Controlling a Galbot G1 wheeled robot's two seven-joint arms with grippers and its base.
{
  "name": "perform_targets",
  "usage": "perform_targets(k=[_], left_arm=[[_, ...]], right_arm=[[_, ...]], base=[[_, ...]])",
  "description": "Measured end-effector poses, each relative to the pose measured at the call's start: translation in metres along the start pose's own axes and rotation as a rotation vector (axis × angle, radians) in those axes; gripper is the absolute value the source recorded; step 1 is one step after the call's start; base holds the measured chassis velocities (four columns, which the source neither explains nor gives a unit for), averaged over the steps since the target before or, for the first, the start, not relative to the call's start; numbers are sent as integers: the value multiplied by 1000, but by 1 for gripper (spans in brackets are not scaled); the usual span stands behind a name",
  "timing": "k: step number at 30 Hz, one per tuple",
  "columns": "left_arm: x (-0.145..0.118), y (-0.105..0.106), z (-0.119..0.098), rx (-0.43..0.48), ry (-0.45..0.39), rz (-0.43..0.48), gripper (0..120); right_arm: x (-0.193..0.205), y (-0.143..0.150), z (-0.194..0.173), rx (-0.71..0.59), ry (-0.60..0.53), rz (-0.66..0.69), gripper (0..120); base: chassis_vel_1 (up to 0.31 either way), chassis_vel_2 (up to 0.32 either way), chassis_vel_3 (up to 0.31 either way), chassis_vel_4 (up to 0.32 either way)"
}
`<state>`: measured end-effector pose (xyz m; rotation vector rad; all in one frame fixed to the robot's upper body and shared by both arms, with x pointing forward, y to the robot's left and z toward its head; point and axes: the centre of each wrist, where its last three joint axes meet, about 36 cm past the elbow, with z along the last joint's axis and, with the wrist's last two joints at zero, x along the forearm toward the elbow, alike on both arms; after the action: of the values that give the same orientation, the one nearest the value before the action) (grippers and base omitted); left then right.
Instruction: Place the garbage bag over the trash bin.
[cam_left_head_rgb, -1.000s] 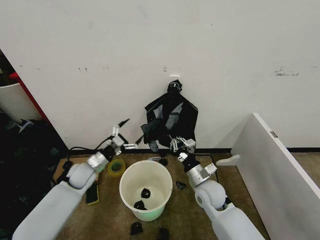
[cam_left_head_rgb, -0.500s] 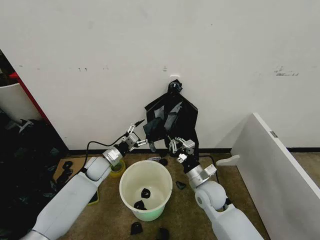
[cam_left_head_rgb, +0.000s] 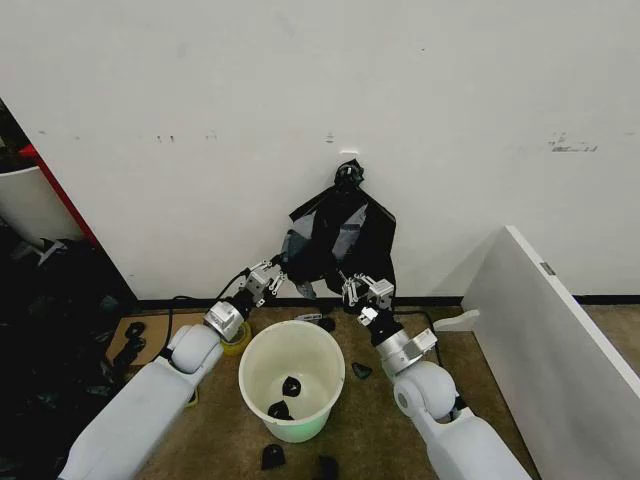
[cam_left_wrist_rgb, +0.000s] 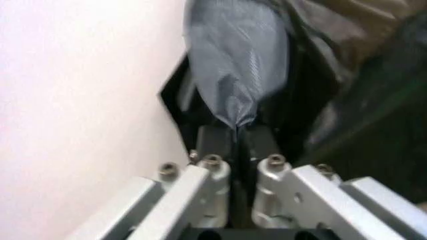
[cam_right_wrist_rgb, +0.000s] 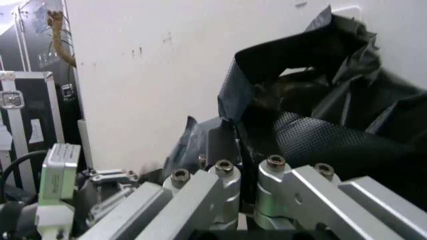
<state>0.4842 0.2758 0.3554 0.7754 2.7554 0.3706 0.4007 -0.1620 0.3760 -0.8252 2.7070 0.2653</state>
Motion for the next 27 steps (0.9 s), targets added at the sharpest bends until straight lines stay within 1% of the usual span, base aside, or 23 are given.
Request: perform_targets(k=[1,2,3,5,6,8,10,11,13,15,16,19,22,23,24,27], left_arm=[[5,-1,-4,37,-7,-39,0],[9,-3,-7,63,-12,-66,0],[9,-3,-7,63,-12,-66,0],[21,-8,-13,123,-16,-118,0],[29,-16,-18,165,-18,-150,0],[39,-28,-25,206,-19,-185,0],[48,-40,-33,239,-16,-229,0],[48,-40,-33,239,-16,-229,0],[56,-53,-42,276,0,-271,0],[67,-70,-54,334,31,-314,0],[67,-70,-54,334,31,-314,0],[79,-87,-67,369,33,-329,0],[88,-101,-86,407,-15,-326,0],[91,-103,-92,416,-27,-329,0],[91,-103,-92,416,-27,-329,0],[105,-108,-115,435,-67,-343,0]], right_arm=[[2,1,-1,1,-3,-1,0],[5,1,-2,0,-3,0,0],[5,1,-2,0,-3,0,0],[12,5,-5,-14,-2,11,0],[19,10,-7,-30,8,29,0],[33,20,-11,-50,42,65,0],[53,31,-14,-62,92,97,0],[53,31,-14,-62,92,97,0],[69,43,-19,-61,125,103,0],[86,58,-24,-51,153,94,0],[86,58,-24,-51,153,94,0],[100,78,-34,-52,170,74,0],[105,94,-49,-75,138,34,0],[106,98,-54,-81,125,23,0],[106,98,-54,-81,125,23,0],[108,111,-70,-103,94,-8,0]], base=[[0,0,0,0],[0,0,0,0],[0,0,0,0],[0,0,0,0],[0,0,0,0],[0,0,0,0],[0,0,0,0],[0,0,0,0],[0,0,0,0],[0,0,0,0],[0,0,0,0],[0,0,0,0],[0,0,0,0],[0,0,0,0],[0,0,0,0],[0,0,0,0]])
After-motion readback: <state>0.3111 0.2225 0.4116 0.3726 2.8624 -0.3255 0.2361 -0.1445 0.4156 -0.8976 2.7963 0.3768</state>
